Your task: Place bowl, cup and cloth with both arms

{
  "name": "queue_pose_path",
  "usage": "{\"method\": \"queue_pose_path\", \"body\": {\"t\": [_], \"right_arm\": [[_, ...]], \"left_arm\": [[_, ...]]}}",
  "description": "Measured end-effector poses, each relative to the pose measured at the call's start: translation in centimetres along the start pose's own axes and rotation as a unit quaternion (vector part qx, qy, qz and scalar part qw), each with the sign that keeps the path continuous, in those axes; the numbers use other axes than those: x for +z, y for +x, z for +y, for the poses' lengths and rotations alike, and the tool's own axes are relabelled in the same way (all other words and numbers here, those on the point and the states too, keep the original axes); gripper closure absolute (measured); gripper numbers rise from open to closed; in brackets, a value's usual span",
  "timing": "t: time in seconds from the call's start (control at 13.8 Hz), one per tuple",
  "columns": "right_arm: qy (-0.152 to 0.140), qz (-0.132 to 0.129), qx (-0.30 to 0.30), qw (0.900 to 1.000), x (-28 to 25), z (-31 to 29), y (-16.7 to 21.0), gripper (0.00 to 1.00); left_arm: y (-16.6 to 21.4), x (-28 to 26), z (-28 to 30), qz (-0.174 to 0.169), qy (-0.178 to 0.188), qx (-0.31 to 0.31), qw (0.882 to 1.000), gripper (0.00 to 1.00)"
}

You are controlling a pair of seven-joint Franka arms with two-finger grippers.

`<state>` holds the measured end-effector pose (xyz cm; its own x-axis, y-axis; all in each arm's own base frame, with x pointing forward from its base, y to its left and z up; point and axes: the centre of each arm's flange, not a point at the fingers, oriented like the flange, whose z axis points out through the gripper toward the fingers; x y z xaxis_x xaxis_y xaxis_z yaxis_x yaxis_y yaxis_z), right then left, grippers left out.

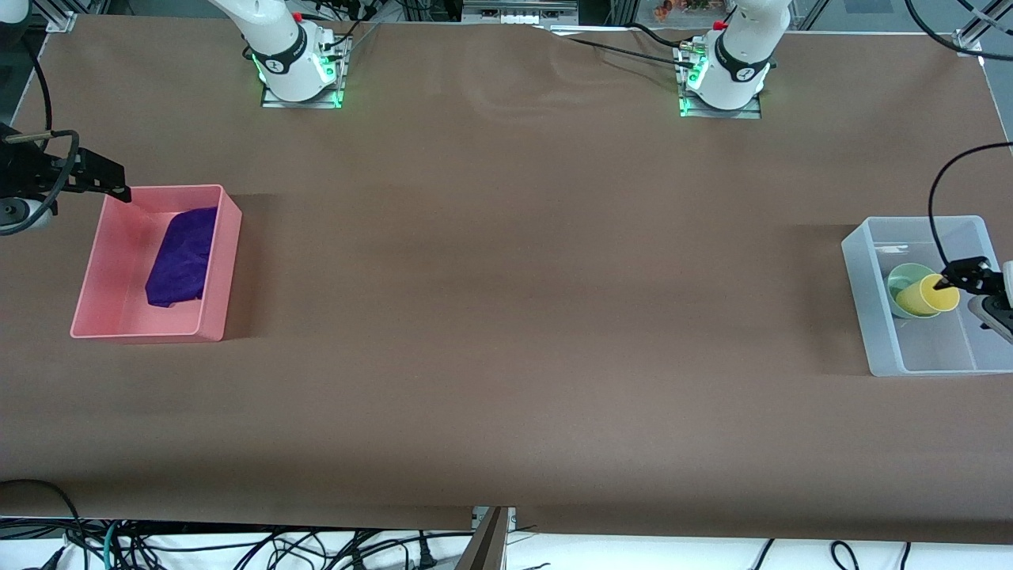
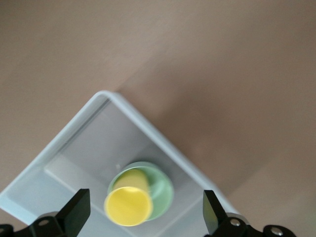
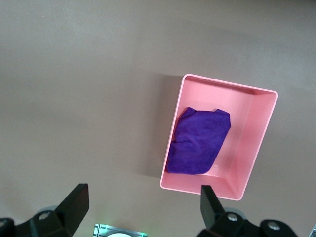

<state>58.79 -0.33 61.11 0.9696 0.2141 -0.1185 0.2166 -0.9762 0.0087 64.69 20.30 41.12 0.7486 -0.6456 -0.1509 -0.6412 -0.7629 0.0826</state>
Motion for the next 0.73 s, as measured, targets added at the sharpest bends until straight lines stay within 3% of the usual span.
{"method": "queue_pose_path", "body": {"t": [0.44, 0.73], "right_arm": [[0.000, 0.000, 0.000, 1.000, 0.0, 0.0, 0.0, 0.00], [-0.004, -0.001, 0.001, 1.000, 0.0, 0.1, 0.0, 0.00]], "left_arm": [[9.7, -3.2, 10.2, 0.002, -0.041, -0.103, 0.994, 0.00], [13.9, -4.5, 17.0, -0.006, -0.055, -0.212, 0.976, 0.00]]}}
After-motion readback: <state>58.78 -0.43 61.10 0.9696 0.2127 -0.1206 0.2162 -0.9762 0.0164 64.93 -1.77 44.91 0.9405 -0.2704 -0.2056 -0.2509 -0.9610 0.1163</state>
